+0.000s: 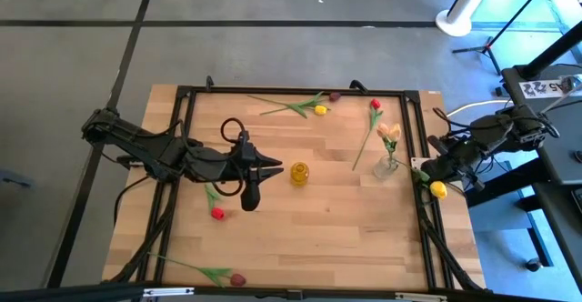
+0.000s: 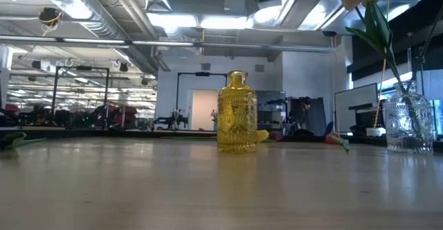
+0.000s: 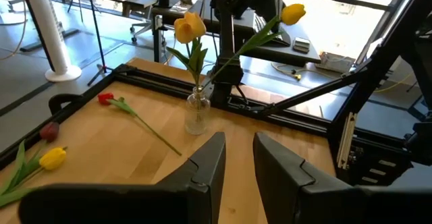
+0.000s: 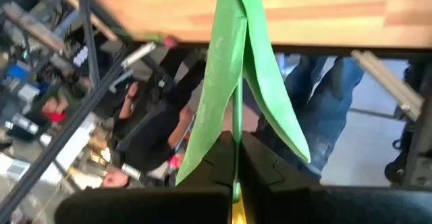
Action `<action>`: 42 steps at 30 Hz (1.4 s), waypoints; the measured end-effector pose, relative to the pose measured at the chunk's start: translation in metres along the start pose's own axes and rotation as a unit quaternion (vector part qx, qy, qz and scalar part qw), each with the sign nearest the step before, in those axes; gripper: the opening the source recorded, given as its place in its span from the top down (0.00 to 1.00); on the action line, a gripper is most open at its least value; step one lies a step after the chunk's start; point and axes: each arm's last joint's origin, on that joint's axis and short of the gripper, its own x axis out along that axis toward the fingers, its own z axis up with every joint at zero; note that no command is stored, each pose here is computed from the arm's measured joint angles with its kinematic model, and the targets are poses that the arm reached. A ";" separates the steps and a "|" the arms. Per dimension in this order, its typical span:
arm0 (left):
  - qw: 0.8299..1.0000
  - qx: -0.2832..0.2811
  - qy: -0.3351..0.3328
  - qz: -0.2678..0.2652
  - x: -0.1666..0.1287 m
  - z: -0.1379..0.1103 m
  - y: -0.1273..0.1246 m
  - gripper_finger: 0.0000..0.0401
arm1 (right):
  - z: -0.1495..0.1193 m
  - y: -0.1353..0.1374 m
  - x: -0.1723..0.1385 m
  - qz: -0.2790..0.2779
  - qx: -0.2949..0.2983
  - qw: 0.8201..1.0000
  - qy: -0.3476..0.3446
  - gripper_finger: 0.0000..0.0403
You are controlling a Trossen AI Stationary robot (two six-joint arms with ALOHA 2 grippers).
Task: Sort flowers into vase by color
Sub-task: Put the bottom yellow tulip into the transparent vase, then put the yellow tulip into the transparent vase
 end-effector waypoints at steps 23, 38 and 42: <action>1.000 0.002 0.009 -0.015 0.000 -0.001 -0.001 0.82 | 0.018 0.000 -0.003 0.092 0.011 0.977 -0.192 0.75; 0.999 0.004 0.012 -0.034 -0.006 -0.004 -0.010 0.82 | 0.012 -0.008 -0.041 0.206 -0.076 0.939 -0.265 0.67; 0.999 -0.014 0.011 -0.028 -0.004 -0.003 -0.007 0.82 | 0.007 -0.005 -0.054 0.250 -0.136 0.907 -0.311 0.67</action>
